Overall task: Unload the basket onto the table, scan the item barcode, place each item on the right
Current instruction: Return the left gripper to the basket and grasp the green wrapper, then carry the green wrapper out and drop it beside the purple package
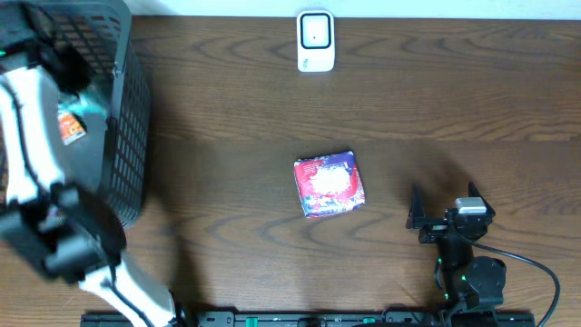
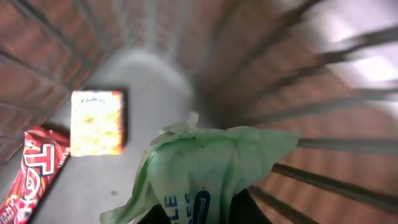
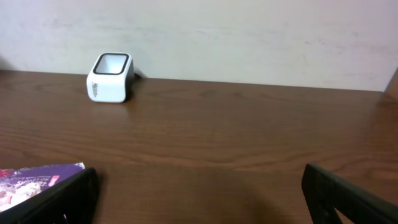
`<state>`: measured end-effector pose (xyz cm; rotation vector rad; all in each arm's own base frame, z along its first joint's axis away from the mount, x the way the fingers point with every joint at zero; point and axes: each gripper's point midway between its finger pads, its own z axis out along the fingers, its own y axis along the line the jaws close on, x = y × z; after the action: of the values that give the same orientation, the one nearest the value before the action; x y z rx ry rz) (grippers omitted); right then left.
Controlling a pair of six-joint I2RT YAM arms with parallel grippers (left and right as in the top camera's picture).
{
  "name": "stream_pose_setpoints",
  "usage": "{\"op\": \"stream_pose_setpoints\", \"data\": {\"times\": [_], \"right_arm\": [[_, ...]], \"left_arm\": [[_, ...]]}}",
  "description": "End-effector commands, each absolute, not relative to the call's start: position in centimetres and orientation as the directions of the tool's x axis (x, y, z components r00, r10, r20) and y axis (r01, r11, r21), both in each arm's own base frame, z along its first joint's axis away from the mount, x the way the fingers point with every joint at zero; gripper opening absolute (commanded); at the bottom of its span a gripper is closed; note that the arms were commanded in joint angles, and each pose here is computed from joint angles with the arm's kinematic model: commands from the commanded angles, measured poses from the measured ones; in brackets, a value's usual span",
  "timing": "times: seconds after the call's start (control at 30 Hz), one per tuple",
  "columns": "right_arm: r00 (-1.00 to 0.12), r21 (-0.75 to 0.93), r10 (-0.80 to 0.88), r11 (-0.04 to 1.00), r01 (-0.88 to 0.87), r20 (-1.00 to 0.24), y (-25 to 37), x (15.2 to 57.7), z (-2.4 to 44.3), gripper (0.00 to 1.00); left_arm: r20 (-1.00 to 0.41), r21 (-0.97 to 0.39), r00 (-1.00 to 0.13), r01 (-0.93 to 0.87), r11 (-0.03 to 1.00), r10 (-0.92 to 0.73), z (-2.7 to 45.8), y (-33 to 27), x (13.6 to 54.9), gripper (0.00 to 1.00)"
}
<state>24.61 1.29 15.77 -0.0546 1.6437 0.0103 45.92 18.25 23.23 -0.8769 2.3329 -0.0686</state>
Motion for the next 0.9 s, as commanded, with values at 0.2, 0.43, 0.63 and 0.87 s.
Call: {"op": "stream_pose_setpoints", "data": {"times": [0.2, 0.43, 0.63, 0.87], "right_arm": [[-0.075, -0.034, -0.037, 0.998, -0.046, -0.996, 1.4, 24.6, 15.6, 0.99], [-0.075, -0.034, -0.037, 0.998, -0.046, -0.996, 1.4, 24.6, 15.6, 0.99], [-0.075, -0.034, -0.037, 0.998, -0.046, -0.996, 1.4, 24.6, 15.6, 0.99], [-0.075, -0.034, -0.037, 0.998, -0.046, -0.996, 1.4, 24.6, 15.6, 0.99]], "left_arm": [[-0.564, -0.643, -0.461, -0.276, 0.714, -0.686, 38.5, 8.9, 41.3, 0.08], [-0.656, -0.645, -0.440, -0.096, 0.758, -0.613, 44.0, 3.6, 38.4, 0.07], [-0.676, -0.640, -0.502, 0.035, 0.768, -0.540, 45.1, -2.1, 37.6, 0.07], [-0.677, -0.635, -0.611, 0.204, 0.745, -0.410, 44.9, -10.4, 36.4, 0.08]]}}
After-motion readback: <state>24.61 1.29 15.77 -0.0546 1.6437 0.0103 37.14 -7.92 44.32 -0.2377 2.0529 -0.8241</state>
